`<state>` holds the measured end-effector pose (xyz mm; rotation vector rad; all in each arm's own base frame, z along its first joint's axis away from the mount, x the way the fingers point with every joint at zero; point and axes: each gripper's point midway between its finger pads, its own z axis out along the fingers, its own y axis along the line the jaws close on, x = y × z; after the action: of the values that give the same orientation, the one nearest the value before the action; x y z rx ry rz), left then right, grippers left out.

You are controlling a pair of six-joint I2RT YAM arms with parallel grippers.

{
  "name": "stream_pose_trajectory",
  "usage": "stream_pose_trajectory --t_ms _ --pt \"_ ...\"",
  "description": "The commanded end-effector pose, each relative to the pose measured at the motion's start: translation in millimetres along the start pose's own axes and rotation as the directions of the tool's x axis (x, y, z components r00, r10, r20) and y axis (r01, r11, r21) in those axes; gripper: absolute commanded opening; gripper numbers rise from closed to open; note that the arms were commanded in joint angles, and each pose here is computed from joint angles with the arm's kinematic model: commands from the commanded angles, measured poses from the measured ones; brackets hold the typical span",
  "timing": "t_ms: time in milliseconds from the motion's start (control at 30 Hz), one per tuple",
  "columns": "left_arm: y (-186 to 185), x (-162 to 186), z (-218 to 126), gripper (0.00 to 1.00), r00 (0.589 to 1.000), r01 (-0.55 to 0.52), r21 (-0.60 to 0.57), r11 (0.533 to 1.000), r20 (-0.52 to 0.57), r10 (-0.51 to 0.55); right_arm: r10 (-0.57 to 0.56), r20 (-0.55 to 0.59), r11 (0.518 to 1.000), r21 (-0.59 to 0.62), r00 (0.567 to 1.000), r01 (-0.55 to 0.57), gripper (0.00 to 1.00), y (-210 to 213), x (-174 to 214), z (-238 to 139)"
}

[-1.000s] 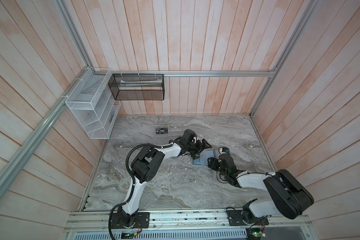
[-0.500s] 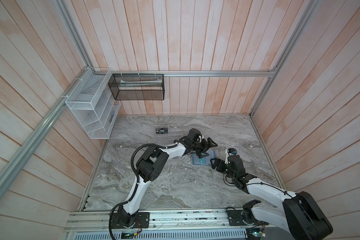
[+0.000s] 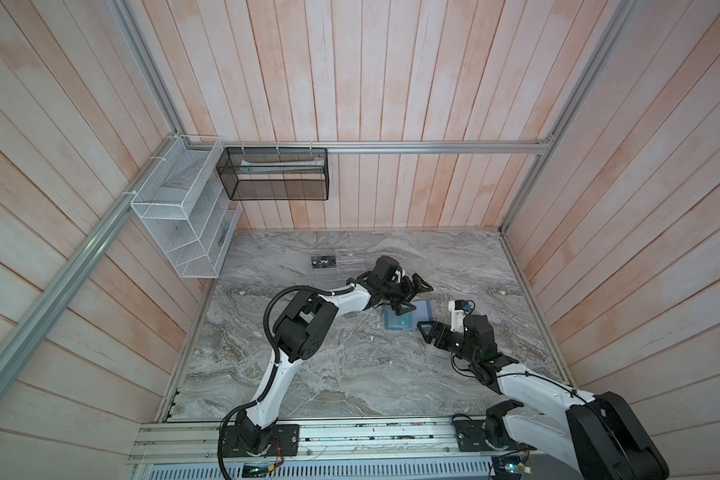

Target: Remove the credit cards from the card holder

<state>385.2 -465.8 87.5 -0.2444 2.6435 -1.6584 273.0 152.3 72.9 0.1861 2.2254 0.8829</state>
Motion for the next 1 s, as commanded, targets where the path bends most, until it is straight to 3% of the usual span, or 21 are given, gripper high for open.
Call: stream_pose_trajectory --t_ms 0,600,833,967 --pt "-1.8 -4.5 -12.7 1.00 1.000 -0.022 -0.002 1.000 0.020 0.022 -0.027 0.002 0.996 -0.089 1.000 0.027 0.82 18.6 -8.7 5.2" --pt "9.6 -18.0 -63.8 1.00 0.995 -0.010 -0.004 1.000 0.098 0.010 -0.002 -0.106 0.973 -0.232 0.994 -0.023 0.56 30.1 -20.7 54.9" --pt "26.2 -14.3 -63.6 1.00 0.996 0.013 -0.013 1.000 0.091 -0.011 0.036 -0.150 0.968 -0.241 0.988 -0.072 0.47 22.1 -10.8 66.2" --pt "34.2 -10.7 -62.6 1.00 0.996 0.021 -0.021 1.000 0.084 -0.019 0.045 -0.160 0.968 -0.236 0.986 -0.083 0.47 18.7 -7.7 67.3"
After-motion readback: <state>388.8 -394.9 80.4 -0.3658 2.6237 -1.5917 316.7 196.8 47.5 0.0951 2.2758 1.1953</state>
